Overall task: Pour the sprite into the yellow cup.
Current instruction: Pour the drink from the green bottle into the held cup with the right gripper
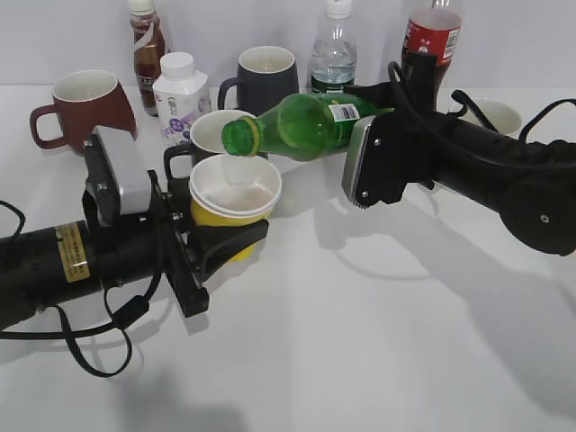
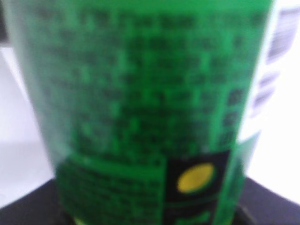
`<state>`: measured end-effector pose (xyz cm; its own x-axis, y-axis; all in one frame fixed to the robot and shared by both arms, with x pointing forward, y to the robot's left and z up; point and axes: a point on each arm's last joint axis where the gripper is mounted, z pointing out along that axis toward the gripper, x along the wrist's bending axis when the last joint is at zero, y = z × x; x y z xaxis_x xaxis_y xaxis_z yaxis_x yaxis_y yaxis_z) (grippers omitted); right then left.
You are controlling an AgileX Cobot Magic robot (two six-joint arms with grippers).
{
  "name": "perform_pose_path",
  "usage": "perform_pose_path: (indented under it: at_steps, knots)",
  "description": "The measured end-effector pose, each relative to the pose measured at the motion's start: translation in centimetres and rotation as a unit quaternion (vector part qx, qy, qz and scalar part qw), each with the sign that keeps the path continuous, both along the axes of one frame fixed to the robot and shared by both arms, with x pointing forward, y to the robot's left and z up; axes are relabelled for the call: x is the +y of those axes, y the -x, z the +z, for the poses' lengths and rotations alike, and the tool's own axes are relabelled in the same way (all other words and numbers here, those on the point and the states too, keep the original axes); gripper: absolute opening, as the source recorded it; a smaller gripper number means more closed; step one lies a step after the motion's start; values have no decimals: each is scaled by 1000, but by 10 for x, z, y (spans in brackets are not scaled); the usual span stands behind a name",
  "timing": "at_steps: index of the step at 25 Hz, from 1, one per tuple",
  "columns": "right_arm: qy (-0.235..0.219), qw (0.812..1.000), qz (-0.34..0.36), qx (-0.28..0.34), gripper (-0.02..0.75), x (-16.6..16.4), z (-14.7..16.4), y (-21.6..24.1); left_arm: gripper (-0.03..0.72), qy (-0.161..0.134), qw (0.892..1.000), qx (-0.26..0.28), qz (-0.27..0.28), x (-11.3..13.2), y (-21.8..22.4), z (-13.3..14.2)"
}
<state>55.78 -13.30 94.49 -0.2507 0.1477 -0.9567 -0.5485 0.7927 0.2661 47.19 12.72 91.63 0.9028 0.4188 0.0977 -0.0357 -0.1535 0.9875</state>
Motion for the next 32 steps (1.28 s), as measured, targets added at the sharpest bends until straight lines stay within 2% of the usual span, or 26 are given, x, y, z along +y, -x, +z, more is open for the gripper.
perform_pose_path:
  at_steps: [32]
  knots:
    - [52,997,23,-56,375,2,2,2,328,-11,1000,11,-18,2,10,-5]
